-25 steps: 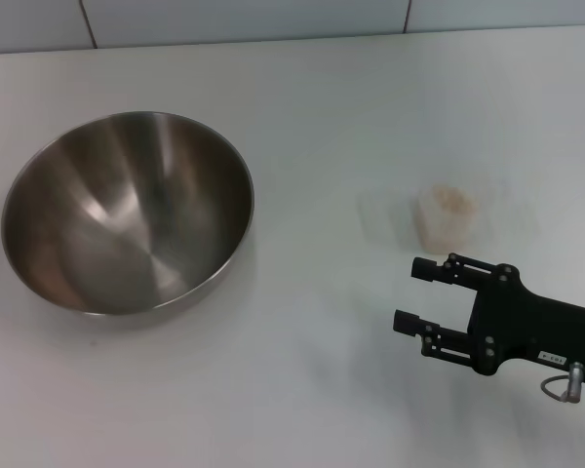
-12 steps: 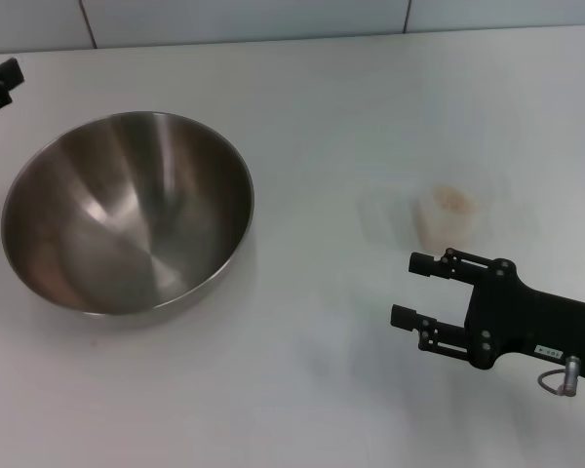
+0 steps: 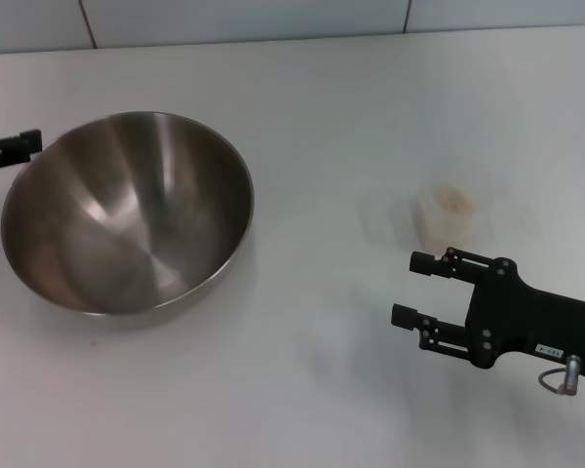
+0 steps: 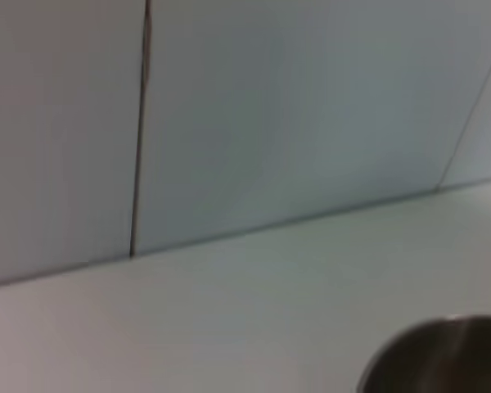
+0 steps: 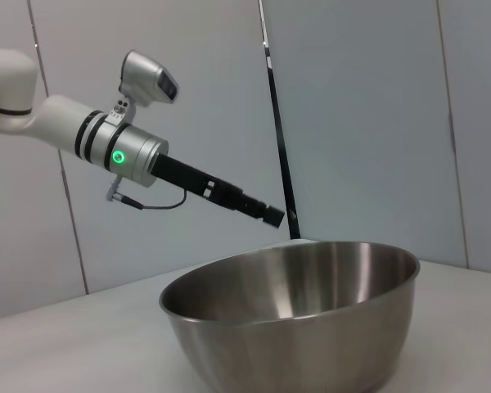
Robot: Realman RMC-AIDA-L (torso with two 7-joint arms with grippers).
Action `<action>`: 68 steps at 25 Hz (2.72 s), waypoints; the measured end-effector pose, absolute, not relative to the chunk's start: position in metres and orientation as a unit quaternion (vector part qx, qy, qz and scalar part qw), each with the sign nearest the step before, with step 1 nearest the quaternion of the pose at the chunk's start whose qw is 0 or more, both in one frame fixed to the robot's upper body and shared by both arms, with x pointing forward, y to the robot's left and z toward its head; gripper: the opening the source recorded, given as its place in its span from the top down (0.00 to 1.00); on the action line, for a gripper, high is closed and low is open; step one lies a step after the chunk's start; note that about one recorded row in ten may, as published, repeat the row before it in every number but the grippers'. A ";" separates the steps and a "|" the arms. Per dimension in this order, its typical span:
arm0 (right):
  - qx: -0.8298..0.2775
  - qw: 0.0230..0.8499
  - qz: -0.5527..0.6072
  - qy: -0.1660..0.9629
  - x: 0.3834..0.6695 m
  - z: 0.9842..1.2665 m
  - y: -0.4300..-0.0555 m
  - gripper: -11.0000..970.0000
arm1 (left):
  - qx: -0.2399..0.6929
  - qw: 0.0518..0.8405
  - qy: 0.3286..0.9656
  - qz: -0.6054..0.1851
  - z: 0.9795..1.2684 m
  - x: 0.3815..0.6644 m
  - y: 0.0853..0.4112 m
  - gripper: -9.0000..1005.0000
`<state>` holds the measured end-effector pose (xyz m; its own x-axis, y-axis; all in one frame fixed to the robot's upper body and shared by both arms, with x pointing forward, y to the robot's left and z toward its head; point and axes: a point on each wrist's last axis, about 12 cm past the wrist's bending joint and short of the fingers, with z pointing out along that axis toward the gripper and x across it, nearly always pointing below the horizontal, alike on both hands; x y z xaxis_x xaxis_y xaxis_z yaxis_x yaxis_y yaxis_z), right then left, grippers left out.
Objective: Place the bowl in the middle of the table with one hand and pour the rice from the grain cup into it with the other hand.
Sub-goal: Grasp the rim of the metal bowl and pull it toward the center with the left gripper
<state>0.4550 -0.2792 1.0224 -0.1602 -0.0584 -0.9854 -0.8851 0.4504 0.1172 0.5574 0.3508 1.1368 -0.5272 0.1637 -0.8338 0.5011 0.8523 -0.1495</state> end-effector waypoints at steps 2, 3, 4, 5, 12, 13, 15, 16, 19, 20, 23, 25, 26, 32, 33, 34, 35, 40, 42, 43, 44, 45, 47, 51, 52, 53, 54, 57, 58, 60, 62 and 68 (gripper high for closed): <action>-0.358 0.540 0.382 0.658 0.455 1.022 -0.279 0.30 | 0.201 0.426 0.862 -0.187 1.139 0.559 0.348 0.22; -0.358 0.540 0.382 0.658 0.455 1.022 -0.279 0.30 | 0.201 0.426 0.862 -0.187 1.139 0.559 0.348 0.22; -0.359 0.540 0.382 0.658 0.455 1.022 -0.279 0.30 | 0.205 0.419 0.865 -0.185 1.140 0.560 0.347 0.22; -0.359 0.540 0.382 0.658 0.455 1.023 -0.279 0.30 | 0.214 0.404 0.871 -0.179 1.140 0.561 0.345 0.22; -0.360 0.540 0.381 0.658 0.456 1.023 -0.280 0.30 | 0.233 0.350 0.893 -0.158 1.138 0.567 0.338 0.22; -0.360 0.540 0.381 0.658 0.456 1.023 -0.280 0.30 | 0.233 0.350 0.893 -0.158 1.138 0.567 0.338 0.22; -0.360 0.540 0.381 0.658 0.456 1.023 -0.280 0.30 | 0.238 0.339 0.898 -0.152 1.138 0.569 0.337 0.22; -0.360 0.540 0.381 0.658 0.456 1.023 -0.280 0.30 | 0.241 0.333 0.899 -0.149 1.138 0.569 0.336 0.22; -0.360 0.540 0.381 0.658 0.456 1.023 -0.280 0.30 | 0.246 0.326 0.901 -0.147 1.138 0.571 0.334 0.22; -0.360 0.540 0.381 0.658 0.456 1.023 -0.280 0.30 | 0.248 0.325 0.901 -0.145 1.138 0.571 0.334 0.22; -0.360 0.540 0.381 0.658 0.456 1.023 -0.280 0.30 | 0.251 0.324 0.901 -0.144 1.139 0.572 0.333 0.22; -0.360 0.540 0.381 0.658 0.456 1.023 -0.280 0.30 | 0.252 0.324 0.900 -0.144 1.140 0.573 0.332 0.22; -0.360 0.540 0.381 0.658 0.456 1.023 -0.280 0.30 | 0.253 0.324 0.900 -0.144 1.140 0.574 0.332 0.22; -0.360 0.540 0.381 0.658 0.456 1.023 -0.280 0.30 | 0.257 0.319 0.902 -0.137 1.141 0.575 0.331 0.22; -0.360 0.540 0.381 0.658 0.456 1.023 -0.280 0.30 | 0.258 0.318 0.902 -0.137 1.140 0.575 0.331 0.22; -0.360 0.540 0.381 0.658 0.456 1.023 -0.280 0.31 | 0.258 0.318 0.902 -0.137 1.140 0.576 0.330 0.22; -0.360 0.541 0.381 0.658 0.456 1.023 -0.280 0.31 | 0.258 0.317 0.902 -0.138 1.140 0.576 0.330 0.22; -0.360 0.541 0.381 0.658 0.456 1.023 -0.280 0.31 | 0.258 0.315 0.903 -0.139 1.139 0.576 0.330 0.23; -0.360 0.541 0.381 0.658 0.456 1.023 -0.280 0.31 | 0.258 0.315 0.903 -0.139 1.139 0.576 0.330 0.23; -0.360 0.541 0.381 0.658 0.456 1.023 -0.280 0.31 | 0.258 0.315 0.903 -0.139 1.139 0.576 0.330 0.23; -0.360 0.541 0.381 0.658 0.456 1.023 -0.280 0.31 | 0.258 0.315 0.903 -0.139 1.139 0.577 0.329 0.24; -0.360 0.541 0.381 0.658 0.456 1.023 -0.280 0.31 | 0.258 0.315 0.903 -0.139 1.139 0.577 0.329 0.24; -0.360 0.541 0.381 0.658 0.456 1.023 -0.280 0.31 | 0.258 0.315 0.903 -0.139 1.139 0.577 0.329 0.24; -0.360 0.541 0.381 0.658 0.456 1.023 -0.280 0.31 | 0.253 0.308 0.907 -0.135 1.140 0.578 0.329 0.46; -0.360 0.541 0.381 0.658 0.456 1.023 -0.280 0.31 | 0.253 0.306 0.908 -0.135 1.140 0.578 0.329 0.49; -0.360 0.541 0.381 0.658 0.456 1.023 -0.280 0.31 | 0.254 0.306 0.908 -0.135 1.140 0.578 0.328 0.51; -0.360 0.541 0.381 0.658 0.456 1.023 -0.280 0.31 | 0.254 0.306 0.908 -0.135 1.140 0.578 0.328 0.54; -0.360 0.541 0.381 0.658 0.456 1.023 -0.280 0.31 | 0.257 0.305 0.907 -0.137 1.141 0.579 0.327 0.61; -0.360 0.541 0.381 0.658 0.456 1.023 -0.280 0.31 | 0.256 0.304 0.907 -0.139 1.142 0.580 0.326 0.64; -0.359 0.541 0.382 0.658 0.456 1.023 -0.280 0.31 | 0.253 0.302 0.908 -0.143 1.142 0.581 0.324 0.68; -0.359 0.541 0.382 0.658 0.456 1.023 -0.279 0.31 | 0.252 0.295 0.910 -0.150 1.142 0.583 0.322 0.75; -0.360 0.541 0.382 0.657 0.456 1.023 -0.279 0.31 | 0.252 0.284 0.912 -0.155 1.142 0.588 0.316 0.90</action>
